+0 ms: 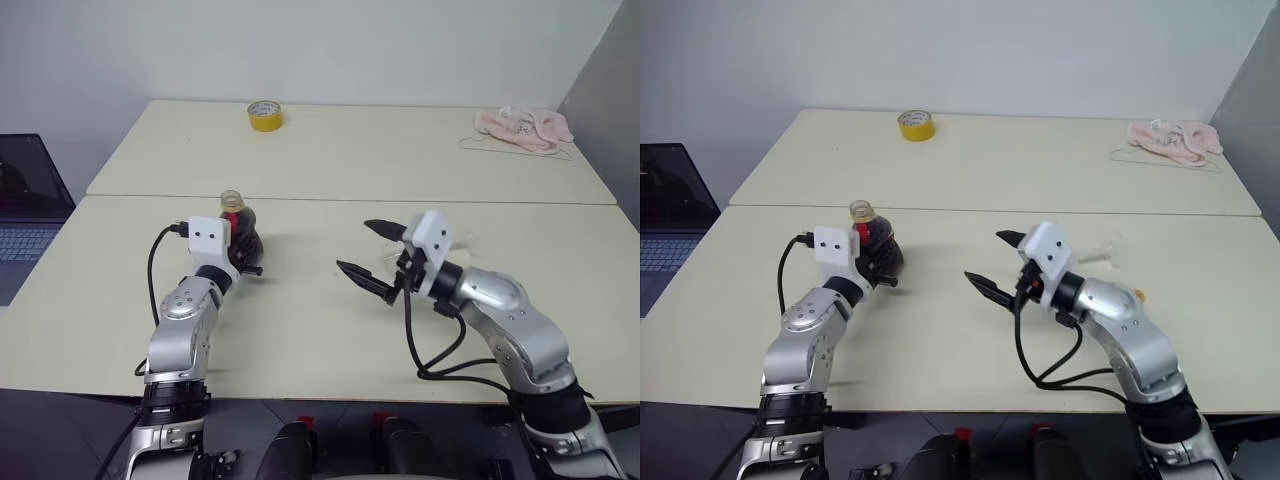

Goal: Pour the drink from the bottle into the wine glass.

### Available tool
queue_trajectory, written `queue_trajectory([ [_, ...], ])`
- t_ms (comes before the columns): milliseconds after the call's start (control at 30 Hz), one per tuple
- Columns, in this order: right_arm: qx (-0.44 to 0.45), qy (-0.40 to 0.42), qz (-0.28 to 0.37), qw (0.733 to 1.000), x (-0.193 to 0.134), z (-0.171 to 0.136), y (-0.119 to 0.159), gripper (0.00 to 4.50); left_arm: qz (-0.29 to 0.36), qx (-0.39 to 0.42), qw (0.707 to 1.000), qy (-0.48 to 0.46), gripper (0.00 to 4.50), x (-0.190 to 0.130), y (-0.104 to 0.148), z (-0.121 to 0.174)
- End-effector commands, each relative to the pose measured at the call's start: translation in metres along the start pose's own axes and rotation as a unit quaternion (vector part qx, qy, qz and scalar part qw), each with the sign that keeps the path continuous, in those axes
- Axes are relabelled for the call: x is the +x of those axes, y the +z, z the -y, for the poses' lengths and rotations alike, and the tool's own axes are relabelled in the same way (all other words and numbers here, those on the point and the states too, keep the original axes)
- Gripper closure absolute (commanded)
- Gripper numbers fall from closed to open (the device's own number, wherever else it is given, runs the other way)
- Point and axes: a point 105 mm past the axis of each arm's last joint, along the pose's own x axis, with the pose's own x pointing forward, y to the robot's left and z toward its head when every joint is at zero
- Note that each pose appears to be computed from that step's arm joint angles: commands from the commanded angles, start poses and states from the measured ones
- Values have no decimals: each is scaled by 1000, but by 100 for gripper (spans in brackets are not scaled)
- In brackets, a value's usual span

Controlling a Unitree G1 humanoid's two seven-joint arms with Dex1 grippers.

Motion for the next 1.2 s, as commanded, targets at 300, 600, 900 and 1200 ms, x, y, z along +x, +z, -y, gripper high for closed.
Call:
queue_trajectory([
  [300, 7, 26, 16, 1000, 14, -11, 14, 0, 19, 17, 1000, -4, 386, 0, 12, -20],
  [600, 8, 31, 16, 999, 13, -13, 14, 0, 18, 9, 1000, 7, 82, -8, 6, -22],
  [900, 5, 45, 21, 999, 12, -16, 16, 0, 24, 10, 1000, -5, 5, -17, 5, -12],
  [1200, 4, 58, 11, 998, -1, -20, 11, 0, 18, 31, 999, 14, 5, -24, 2, -13],
])
